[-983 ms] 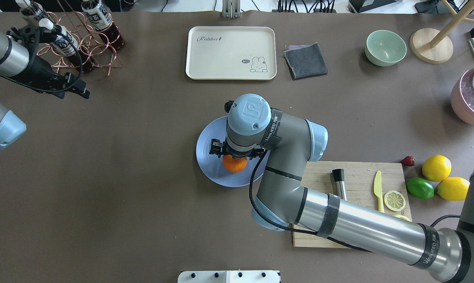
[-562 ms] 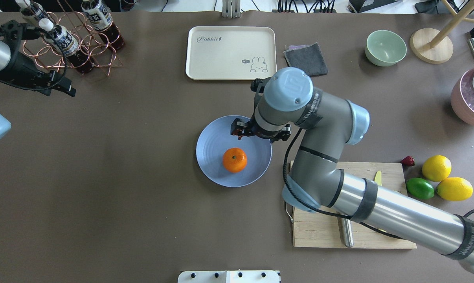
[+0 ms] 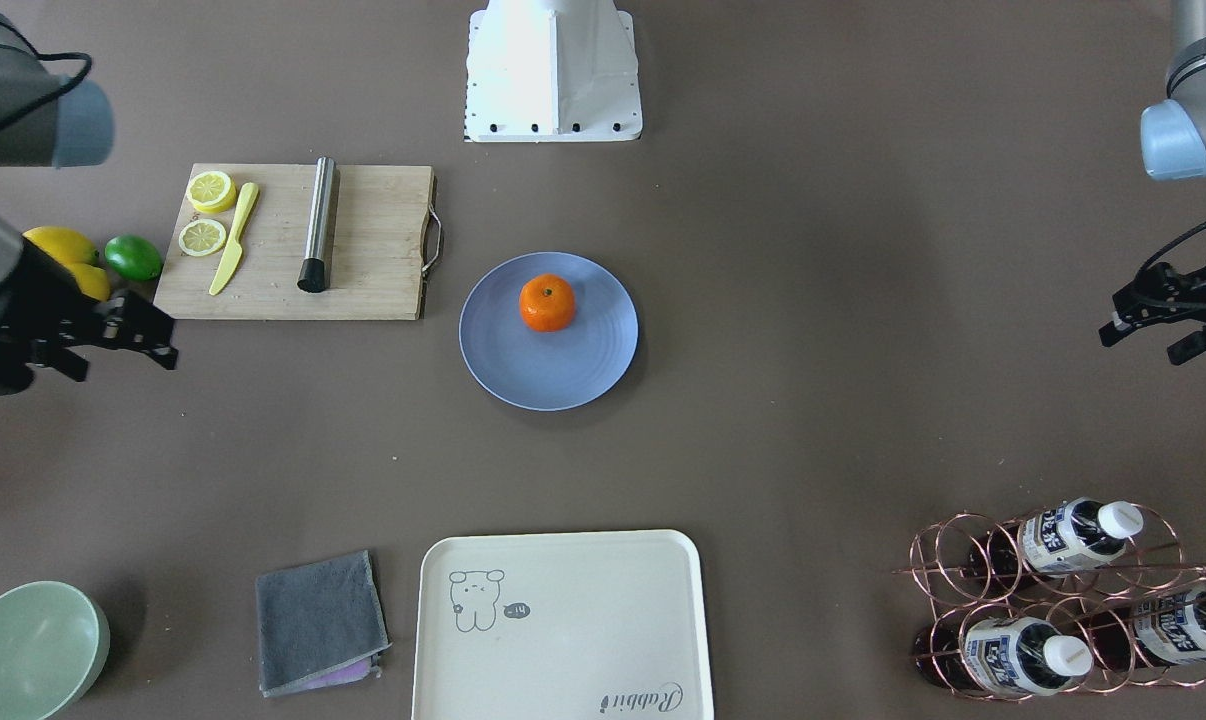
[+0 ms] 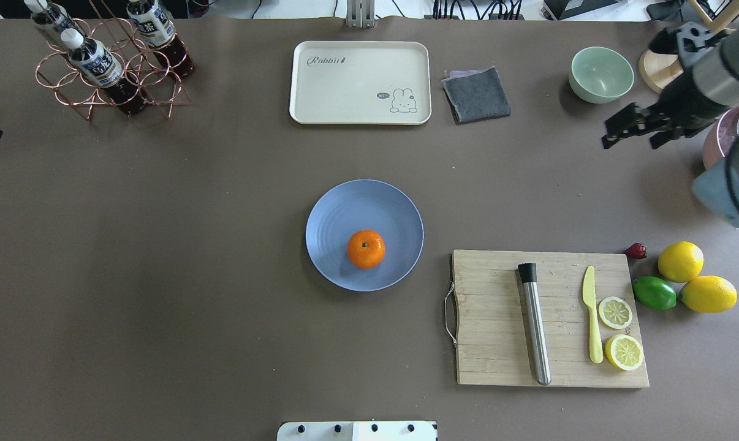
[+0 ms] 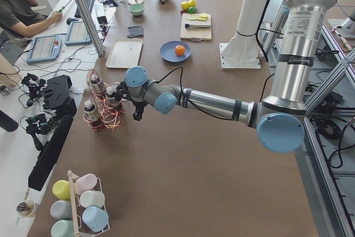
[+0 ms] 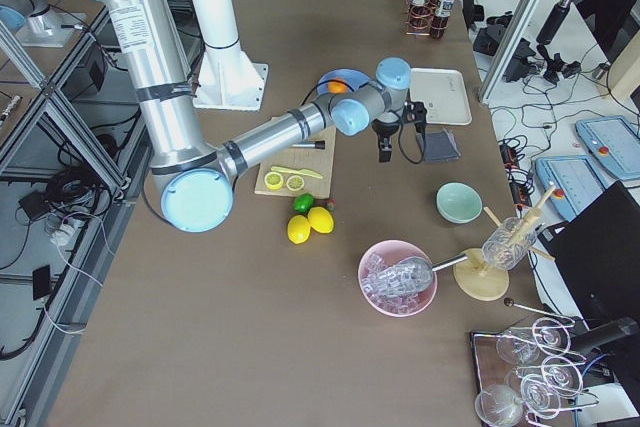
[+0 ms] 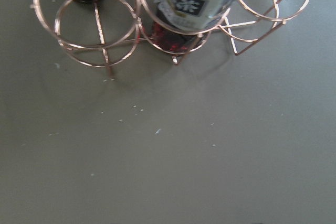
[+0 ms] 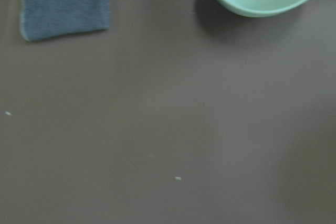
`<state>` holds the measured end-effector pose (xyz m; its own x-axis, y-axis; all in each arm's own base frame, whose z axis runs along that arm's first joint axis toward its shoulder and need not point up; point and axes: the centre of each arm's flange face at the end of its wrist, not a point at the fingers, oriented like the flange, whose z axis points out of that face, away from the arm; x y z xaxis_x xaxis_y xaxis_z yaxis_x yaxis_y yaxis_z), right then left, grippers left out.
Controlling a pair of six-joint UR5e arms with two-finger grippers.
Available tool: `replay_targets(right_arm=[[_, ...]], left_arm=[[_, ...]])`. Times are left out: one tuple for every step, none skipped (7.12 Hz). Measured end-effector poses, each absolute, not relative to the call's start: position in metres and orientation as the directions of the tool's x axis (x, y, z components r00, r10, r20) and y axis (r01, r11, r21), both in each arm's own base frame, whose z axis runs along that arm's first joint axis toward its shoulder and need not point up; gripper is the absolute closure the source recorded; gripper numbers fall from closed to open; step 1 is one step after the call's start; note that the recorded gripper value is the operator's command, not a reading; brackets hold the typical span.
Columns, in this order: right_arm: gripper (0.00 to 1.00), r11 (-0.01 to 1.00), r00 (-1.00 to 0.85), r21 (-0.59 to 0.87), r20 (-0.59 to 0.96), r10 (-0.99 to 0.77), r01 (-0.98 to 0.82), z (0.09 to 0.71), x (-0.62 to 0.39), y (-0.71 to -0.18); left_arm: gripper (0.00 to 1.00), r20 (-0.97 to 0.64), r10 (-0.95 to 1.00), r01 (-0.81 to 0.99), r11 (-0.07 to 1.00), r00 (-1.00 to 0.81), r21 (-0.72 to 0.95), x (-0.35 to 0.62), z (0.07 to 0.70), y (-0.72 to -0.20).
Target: Pick orange to plate
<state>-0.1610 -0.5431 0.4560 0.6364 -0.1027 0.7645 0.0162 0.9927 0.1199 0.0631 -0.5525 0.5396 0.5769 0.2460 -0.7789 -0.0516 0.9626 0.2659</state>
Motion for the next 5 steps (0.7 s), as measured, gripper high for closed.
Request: replay_targets(right_arm=[[0.0,0.985,0.657,0.162,0.737,-0.159,0.058,0.518,-0.088,-0.526],[0.0,0.978,0.673,0.184,0.712,-0.199,0.095,0.567,-0.03,-0.506],[0.0,0.973,0.681,0.19,0.696,-0.227,0.13,0.602,0.01,-0.491],[0.0,0.971,0.687,0.187,0.688,-0.237,0.148,0.629,0.04,-0.481],[0.0,0.973,0.69,0.179,0.686,-0.231,0.148,0.647,0.06,-0.474]], left_arm=[[0.03,-0.764,0.257,-0.074,0.961,0.591,0.266,0.025,0.56,-0.545],[0.03,-0.759,0.238,-0.08,0.967,0.607,0.24,-0.005,0.581,-0.534],[0.03,-0.751,0.21,-0.079,0.975,0.626,0.206,-0.025,0.602,-0.52],[0.03,-0.738,0.204,-0.087,0.977,0.643,0.194,-0.035,0.614,-0.512],[0.03,-0.731,0.205,-0.093,0.977,0.651,0.191,-0.038,0.62,-0.508]])
